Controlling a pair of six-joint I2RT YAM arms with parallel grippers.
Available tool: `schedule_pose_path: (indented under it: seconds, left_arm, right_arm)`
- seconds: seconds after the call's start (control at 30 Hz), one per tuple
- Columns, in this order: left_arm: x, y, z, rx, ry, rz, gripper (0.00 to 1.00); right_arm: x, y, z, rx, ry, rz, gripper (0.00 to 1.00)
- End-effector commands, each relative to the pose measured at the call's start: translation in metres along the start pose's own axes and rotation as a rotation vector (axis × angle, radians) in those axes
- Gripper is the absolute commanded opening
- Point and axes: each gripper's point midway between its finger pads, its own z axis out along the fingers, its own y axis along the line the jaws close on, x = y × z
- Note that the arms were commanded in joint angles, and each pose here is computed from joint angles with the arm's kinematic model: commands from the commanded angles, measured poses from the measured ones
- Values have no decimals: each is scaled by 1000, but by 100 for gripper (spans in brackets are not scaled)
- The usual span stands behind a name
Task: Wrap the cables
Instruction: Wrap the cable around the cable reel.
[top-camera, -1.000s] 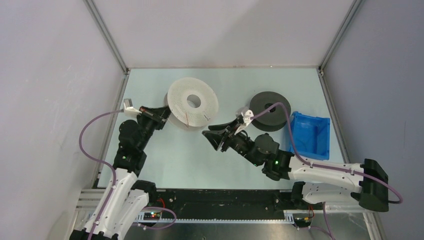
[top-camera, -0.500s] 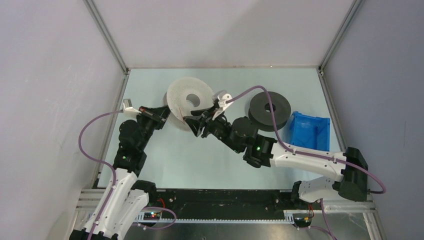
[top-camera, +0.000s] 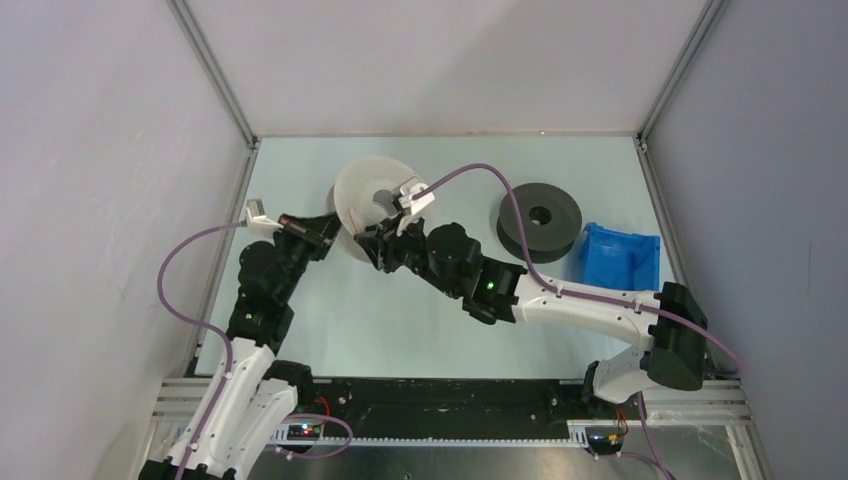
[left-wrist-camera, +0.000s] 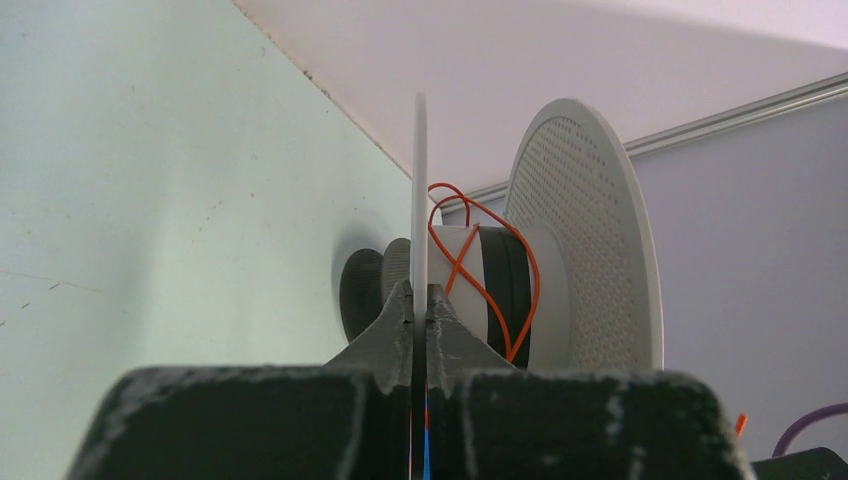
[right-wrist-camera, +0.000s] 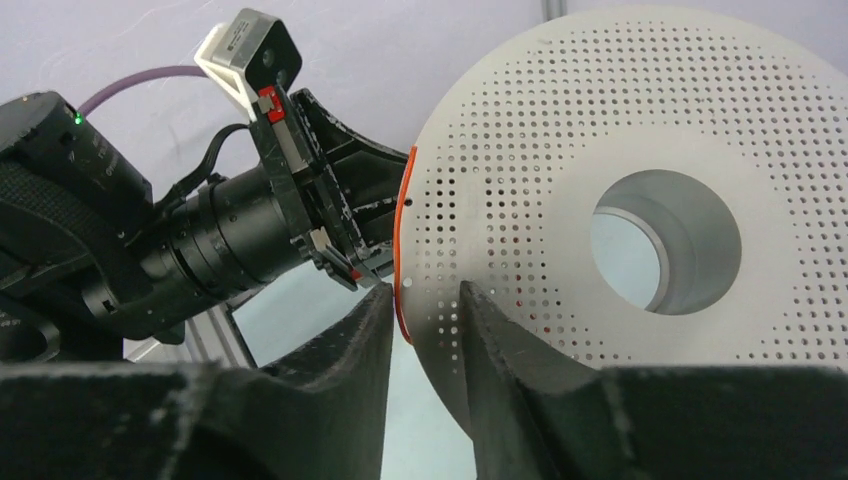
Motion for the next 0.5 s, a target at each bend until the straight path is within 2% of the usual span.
schedule_pose_path:
  seconds: [0.0,0.07,0.27,0.33,0.47]
  left_arm:
    - [-16,-31,-6,118,-69,15,0]
    - [-16,-31,-7,118,-72,14,0]
    - [-19,-29,-9,113,-92,9,0]
    - [-22,-28,-9,108,-110,-8,0]
    - [-30,-29,-11,102,-152,-55,0]
  right_arm:
    - [-24,1,5,13,-50,13,26]
    - [-24,-1,5,26,-49,16,18]
    - [-20,-2,4,38,-34,27,4]
    - [-18,-4,3,49,-24,33,0]
    - [-12,-6,-2,55,-1,58,0]
